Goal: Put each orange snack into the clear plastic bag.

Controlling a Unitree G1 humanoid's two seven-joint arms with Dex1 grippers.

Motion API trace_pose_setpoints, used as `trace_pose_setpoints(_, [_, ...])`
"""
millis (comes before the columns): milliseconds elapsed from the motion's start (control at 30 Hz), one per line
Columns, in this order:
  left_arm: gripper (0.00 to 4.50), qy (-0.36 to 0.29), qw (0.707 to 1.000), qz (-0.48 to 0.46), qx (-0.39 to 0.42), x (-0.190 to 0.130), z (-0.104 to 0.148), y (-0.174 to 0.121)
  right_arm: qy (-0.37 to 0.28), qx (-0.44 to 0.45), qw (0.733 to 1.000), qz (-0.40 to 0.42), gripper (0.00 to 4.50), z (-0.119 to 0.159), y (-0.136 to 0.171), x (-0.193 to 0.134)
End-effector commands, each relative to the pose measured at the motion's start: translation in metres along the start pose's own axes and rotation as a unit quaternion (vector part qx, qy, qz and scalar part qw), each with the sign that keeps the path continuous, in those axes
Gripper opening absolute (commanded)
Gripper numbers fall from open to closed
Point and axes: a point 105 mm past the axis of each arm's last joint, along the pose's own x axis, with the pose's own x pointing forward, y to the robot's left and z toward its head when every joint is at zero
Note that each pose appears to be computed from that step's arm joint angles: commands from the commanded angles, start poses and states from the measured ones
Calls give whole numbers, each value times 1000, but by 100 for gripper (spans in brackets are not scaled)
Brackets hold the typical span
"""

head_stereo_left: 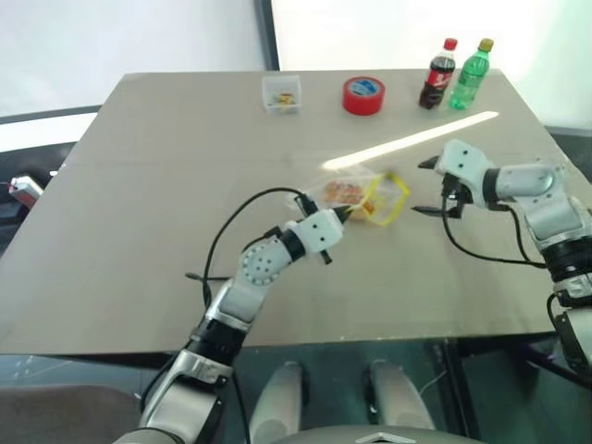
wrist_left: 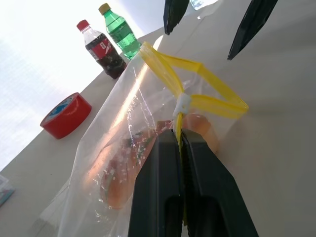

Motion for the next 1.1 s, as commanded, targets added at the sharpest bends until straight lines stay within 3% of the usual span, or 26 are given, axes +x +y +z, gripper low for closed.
trace_pose_setpoints(33, [0, -18, 1000, 14, 9, 0, 8, 7, -9, -20, 999, -32, 446, 6, -8, 13])
trace_pose_setpoints(133, [0, -16, 1000, 16, 9, 0, 7, 7, -9, -31, 999, -34, 446, 4, -7, 21])
trace_pose_setpoints(167, [0, -15, 1000, 16, 9, -1, 7, 7, -15, -29, 999, -38, 422, 6, -7, 22])
trace_pose_setpoints(233, [0, -14, 1000, 16, 10, -1, 7, 8, -22, -34, 998, -40, 357, 8, -9, 23])
trace_pose_setpoints(400, [0, -13, 1000, 17, 12, -2, 6, 8, -25, -34, 998, -43, 138, 6, -10, 21])
trace_pose_setpoints(433, [0, -13, 1000, 17, 13, -1, 6, 8, -27, -35, 998, -44, 125, 6, -10, 20])
trace_pose_setpoints(467, [0, -13, 1000, 17, 13, -1, 7, 8, -29, -36, 998, -45, 63, 7, -10, 19])
trace_pose_setpoints(533, [0, -15, 1000, 13, 15, -1, 7, 7, -32, -32, 998, -48, 7, 6, -10, 17])
trace_pose_setpoints(633, [0, -25, 998, 0, 65, 1, 16, 13, -25, -41, 997, -68, 7, 4, -18, 10])
trace_pose_setpoints(967, [0, -57, 989, 60, 123, 7, 50, 82, -30, -63, 992, -107, 7, 26, -59, -52])
trace_pose_setpoints(1100, [0, -73, 986, 66, 133, 10, 63, 92, -7, -69, 993, -99, 7, 27, -64, -72])
